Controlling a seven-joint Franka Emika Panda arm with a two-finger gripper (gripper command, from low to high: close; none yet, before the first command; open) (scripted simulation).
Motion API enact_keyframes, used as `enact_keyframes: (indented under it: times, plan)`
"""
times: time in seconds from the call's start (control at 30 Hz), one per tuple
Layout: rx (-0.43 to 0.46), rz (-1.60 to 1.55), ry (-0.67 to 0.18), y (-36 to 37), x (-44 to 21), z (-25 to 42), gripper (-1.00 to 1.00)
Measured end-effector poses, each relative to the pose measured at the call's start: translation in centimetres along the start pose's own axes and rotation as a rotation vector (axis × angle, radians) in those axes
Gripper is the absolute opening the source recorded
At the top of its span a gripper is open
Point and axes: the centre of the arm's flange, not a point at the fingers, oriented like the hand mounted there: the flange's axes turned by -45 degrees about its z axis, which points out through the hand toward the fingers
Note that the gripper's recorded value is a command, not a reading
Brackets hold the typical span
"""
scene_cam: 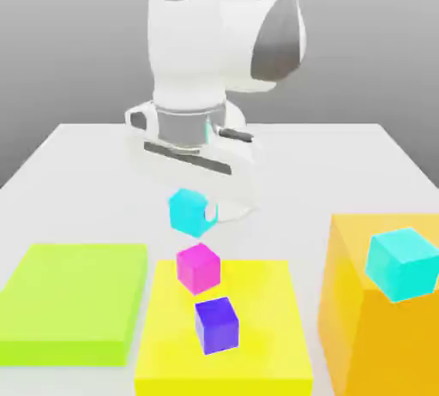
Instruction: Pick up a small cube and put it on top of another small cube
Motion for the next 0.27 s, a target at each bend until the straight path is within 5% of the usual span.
enact_keyframes:
  times: [0.13,0.17,0.27]
  plan:
    - [-0.003,0.014,0.005,0.1,-0.1,4.1,-1.00]
    - [-0.003,0.014,0.005,0.1,-0.2,5.1,1.00]
    - [-0.003,0.014,0.005,0.1,-0.2,5.1,1.00]
